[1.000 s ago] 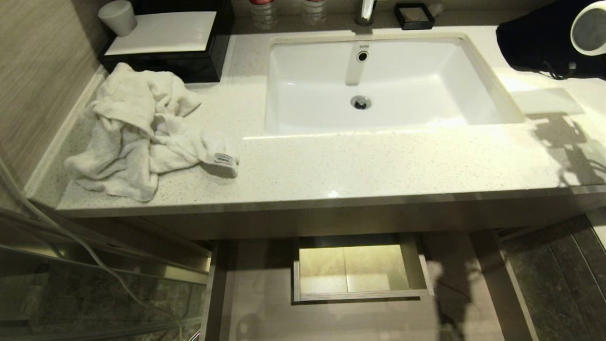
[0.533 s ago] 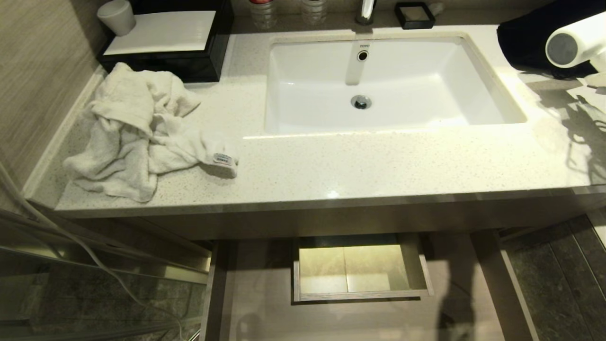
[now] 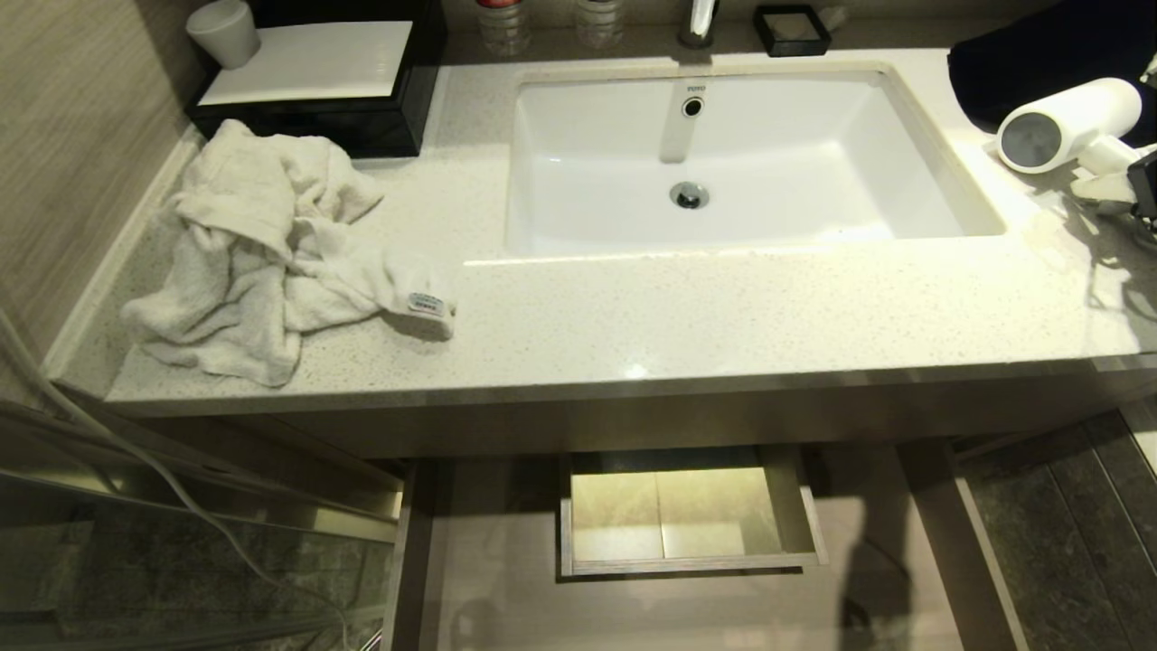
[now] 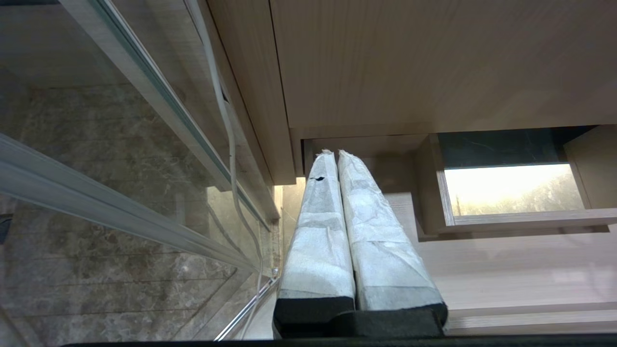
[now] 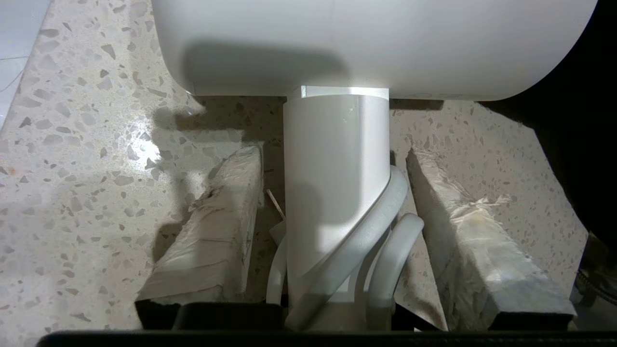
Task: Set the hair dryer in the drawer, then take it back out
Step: Place it on the countertop
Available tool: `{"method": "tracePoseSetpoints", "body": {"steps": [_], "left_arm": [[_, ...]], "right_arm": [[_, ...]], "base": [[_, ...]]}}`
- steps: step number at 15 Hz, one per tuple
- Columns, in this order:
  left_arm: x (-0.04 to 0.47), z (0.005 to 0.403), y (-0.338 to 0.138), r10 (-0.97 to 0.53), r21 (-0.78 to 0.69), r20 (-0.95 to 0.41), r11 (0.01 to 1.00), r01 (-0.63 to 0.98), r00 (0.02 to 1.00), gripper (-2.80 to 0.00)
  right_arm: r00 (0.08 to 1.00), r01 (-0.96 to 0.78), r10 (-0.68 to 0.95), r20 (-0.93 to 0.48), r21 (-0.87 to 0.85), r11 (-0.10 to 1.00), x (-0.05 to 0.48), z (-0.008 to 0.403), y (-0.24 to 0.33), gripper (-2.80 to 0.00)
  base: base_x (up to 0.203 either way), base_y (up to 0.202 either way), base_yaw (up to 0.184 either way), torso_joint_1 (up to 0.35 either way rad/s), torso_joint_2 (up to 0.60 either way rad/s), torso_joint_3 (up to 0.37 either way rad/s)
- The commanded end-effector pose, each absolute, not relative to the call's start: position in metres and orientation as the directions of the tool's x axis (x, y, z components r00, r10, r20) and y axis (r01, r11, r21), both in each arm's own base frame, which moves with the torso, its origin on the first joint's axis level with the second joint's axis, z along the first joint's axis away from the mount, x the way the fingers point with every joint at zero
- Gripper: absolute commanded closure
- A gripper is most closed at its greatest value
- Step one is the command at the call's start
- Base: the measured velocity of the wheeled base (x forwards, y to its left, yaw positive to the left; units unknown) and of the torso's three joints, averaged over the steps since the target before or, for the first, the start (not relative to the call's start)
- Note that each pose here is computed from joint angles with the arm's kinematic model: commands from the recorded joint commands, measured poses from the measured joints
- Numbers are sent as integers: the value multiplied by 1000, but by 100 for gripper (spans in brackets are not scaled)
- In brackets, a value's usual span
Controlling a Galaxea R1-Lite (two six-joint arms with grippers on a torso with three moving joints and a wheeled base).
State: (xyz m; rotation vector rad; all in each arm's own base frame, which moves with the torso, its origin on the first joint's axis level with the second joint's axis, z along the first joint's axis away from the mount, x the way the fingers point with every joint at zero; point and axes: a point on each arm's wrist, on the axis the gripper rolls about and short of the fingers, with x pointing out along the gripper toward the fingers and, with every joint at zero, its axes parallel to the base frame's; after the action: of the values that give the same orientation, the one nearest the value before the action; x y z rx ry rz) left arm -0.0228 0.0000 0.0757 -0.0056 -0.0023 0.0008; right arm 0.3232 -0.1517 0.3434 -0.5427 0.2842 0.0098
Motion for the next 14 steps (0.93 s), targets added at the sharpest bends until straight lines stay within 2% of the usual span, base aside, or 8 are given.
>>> {"method": "tracePoseSetpoints", "body": {"steps": [1, 7, 9, 10, 14], "left_arm": [[-23, 76, 0, 2, -6, 2, 1000, -2, 1000, 0], [-23, 76, 0, 1, -6, 3, 1000, -1, 1000, 0], [-23, 76, 0, 0, -6, 2, 1000, 0, 1000, 0], [-23, 76, 0, 2, -6, 2, 1000, -2, 1000, 0], [-23, 76, 0, 0, -6, 2, 1000, 0, 1000, 0]], "right_arm": [[966, -93, -47, -253, -514, 853, 319, 348, -149, -280], [986, -19, -77, -147, -563, 826, 265, 389, -135, -280], [983, 1, -101, -151, -551, 835, 240, 392, -127, -280], [980, 6, -111, -163, -536, 844, 227, 390, -123, 0], [964, 6, -138, -228, -499, 867, 174, 386, -93, 0]], "base": [[0, 0, 0, 0, 0, 0], [0, 0, 0, 0, 0, 0], [0, 0, 0, 0, 0, 0], [0, 0, 0, 0, 0, 0], [0, 0, 0, 0, 0, 0]]}}
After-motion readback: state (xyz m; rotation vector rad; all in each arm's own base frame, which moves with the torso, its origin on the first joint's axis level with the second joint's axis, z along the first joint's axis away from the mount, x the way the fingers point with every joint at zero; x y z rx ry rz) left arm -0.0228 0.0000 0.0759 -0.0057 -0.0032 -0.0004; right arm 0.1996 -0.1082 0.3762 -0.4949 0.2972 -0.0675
